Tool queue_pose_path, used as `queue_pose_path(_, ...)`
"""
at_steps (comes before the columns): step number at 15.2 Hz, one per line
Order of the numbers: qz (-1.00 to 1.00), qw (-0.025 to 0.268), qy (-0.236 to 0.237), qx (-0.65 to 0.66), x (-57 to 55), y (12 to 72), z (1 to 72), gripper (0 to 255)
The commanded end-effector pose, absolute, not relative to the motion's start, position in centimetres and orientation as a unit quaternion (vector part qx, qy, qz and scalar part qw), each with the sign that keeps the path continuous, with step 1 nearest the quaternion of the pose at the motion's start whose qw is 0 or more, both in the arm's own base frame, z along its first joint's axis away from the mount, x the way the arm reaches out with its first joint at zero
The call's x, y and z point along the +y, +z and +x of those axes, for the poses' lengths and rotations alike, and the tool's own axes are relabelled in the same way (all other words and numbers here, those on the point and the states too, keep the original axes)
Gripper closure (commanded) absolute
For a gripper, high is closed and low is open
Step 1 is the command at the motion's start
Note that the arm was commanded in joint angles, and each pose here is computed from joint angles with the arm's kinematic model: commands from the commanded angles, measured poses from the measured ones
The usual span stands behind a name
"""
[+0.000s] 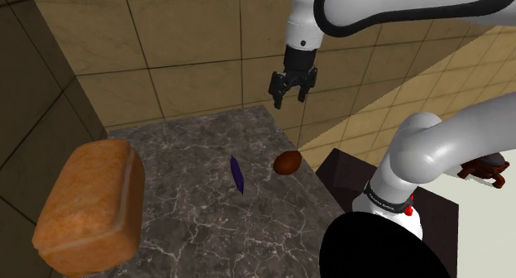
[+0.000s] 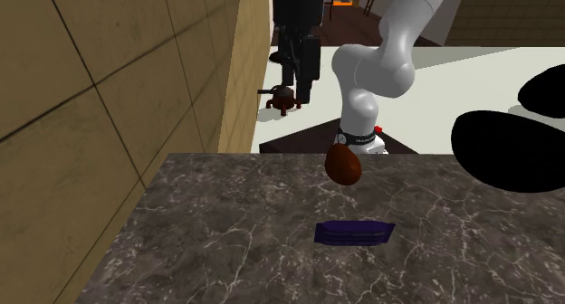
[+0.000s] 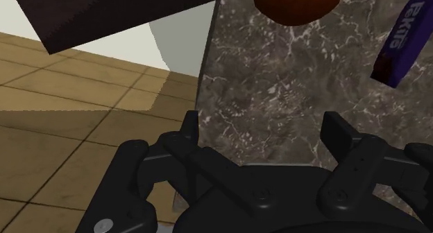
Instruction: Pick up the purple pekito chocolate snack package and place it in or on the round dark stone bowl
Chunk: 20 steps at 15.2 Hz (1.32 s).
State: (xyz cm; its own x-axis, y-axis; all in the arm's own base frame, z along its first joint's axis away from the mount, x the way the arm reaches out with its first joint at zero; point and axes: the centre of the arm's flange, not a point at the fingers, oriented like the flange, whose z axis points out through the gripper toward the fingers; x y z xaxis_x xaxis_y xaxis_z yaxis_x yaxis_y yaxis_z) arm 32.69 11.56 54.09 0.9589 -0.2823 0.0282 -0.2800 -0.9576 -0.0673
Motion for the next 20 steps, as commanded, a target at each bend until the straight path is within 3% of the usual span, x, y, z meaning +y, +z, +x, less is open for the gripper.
queue_pose_path(1,-0.987,0.030,-0.010,0.158,14.2,52.9,32.9,0)
queue_pose_path(16,-0.964,0.018,0.053,0.261,31.8,44.3,37.1,0)
queue_pose_path(20,-0.963,0.018,0.054,0.263,32.2,42.5,37.1,0)
